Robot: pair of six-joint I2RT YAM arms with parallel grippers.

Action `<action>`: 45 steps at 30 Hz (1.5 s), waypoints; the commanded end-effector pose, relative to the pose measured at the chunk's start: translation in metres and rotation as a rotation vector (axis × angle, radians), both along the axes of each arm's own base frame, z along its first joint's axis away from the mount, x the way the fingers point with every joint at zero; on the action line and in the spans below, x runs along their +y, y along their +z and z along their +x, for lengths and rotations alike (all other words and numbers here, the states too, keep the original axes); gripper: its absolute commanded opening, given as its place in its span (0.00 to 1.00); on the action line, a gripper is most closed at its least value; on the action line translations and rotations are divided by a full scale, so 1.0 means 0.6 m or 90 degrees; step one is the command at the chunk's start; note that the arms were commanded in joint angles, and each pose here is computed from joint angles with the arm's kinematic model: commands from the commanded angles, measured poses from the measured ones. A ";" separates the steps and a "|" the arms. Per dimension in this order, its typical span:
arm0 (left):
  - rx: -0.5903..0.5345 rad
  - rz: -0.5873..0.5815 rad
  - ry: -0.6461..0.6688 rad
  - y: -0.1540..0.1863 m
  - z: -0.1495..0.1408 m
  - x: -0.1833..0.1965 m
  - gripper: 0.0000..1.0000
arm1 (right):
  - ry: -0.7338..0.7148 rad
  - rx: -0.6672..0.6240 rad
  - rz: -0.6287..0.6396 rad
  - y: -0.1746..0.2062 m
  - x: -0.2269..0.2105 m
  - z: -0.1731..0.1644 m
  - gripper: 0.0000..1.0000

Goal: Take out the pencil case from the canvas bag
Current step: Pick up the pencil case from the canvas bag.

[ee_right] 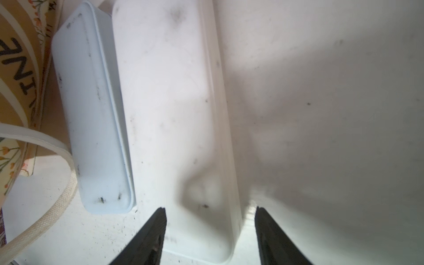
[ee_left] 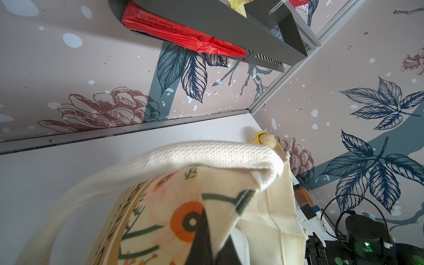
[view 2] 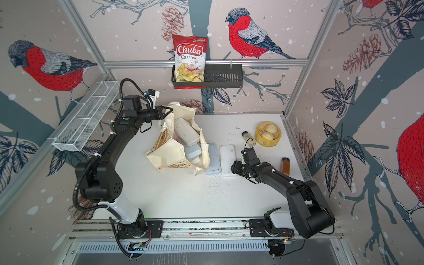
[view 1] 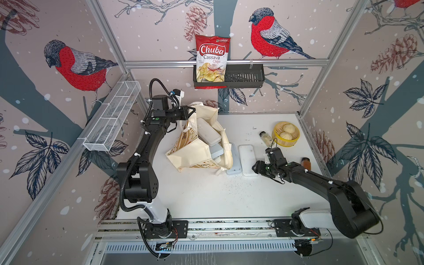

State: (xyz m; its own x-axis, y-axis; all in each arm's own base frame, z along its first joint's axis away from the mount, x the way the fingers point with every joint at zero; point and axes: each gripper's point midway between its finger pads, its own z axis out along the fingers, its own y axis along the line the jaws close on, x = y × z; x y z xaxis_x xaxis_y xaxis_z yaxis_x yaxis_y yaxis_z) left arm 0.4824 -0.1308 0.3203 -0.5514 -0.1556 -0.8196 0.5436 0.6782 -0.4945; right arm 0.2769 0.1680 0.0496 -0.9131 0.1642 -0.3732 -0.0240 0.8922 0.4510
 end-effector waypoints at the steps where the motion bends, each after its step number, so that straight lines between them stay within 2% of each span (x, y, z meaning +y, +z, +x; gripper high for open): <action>1: -0.002 0.002 -0.007 0.001 -0.003 -0.003 0.00 | 0.036 -0.035 0.017 0.016 0.017 0.020 0.64; 21: -0.003 0.010 -0.005 0.000 -0.003 -0.002 0.00 | 0.031 -0.017 -0.018 -0.027 0.012 0.074 0.53; 34: -0.001 0.008 -0.006 -0.002 -0.003 -0.003 0.00 | 0.075 -0.027 -0.029 -0.031 0.024 0.091 0.54; 45: 0.003 0.006 -0.006 -0.005 -0.001 -0.002 0.00 | 0.092 -0.035 -0.018 -0.019 0.035 0.100 0.59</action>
